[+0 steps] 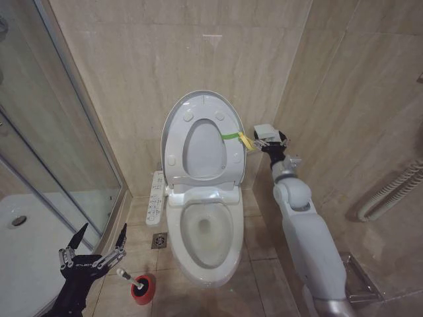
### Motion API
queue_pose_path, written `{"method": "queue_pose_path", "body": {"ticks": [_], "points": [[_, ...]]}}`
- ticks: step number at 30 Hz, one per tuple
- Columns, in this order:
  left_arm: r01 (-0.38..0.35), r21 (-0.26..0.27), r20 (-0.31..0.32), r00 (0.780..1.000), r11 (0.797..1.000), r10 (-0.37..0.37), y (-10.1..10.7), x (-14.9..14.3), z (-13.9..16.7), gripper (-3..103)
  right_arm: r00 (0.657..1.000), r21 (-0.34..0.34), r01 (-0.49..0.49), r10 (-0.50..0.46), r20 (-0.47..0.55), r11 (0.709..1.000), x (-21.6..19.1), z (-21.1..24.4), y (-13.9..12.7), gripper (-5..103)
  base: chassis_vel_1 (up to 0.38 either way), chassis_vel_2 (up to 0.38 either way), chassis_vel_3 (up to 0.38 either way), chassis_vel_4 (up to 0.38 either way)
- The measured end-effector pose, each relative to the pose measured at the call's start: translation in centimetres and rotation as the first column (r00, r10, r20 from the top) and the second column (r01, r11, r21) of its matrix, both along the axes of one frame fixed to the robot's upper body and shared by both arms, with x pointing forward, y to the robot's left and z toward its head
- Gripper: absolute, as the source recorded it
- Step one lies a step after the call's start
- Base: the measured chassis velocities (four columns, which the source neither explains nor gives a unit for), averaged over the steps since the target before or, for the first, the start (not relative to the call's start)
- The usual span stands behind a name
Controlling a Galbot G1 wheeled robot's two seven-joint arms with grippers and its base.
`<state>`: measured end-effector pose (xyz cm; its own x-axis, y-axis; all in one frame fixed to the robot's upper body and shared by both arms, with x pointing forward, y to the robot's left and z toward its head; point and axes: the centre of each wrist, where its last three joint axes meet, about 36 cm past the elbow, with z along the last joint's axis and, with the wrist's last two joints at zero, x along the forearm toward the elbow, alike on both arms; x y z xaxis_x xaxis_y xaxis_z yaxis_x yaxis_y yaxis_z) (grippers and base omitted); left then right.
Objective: Open the toilet lid, clean the toilet bowl with a toilet brush, close the toilet lid, and flush.
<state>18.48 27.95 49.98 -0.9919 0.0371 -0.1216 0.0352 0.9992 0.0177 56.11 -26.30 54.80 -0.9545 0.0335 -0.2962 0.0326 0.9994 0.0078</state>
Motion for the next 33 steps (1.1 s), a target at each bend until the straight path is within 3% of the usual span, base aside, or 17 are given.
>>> {"method": "queue_pose_path", "body": {"ticks": [19,33], "points": [[0.0,0.0,0.0,1.0,1.0,0.0,0.0,0.0,0.0,99,0.997,-0.007,0.069,-0.069,0.027,0.998,5.8,0.4,0.7,100,0.0,0.0,0.0,0.0],[0.0,0.0,0.0,1.0,1.0,0.0,0.0,0.0,0.0,99,0.99,-0.057,0.104,-0.098,0.1,0.993,11.2,2.0,3.2,100,0.0,0.0,0.0,0.0]]}}
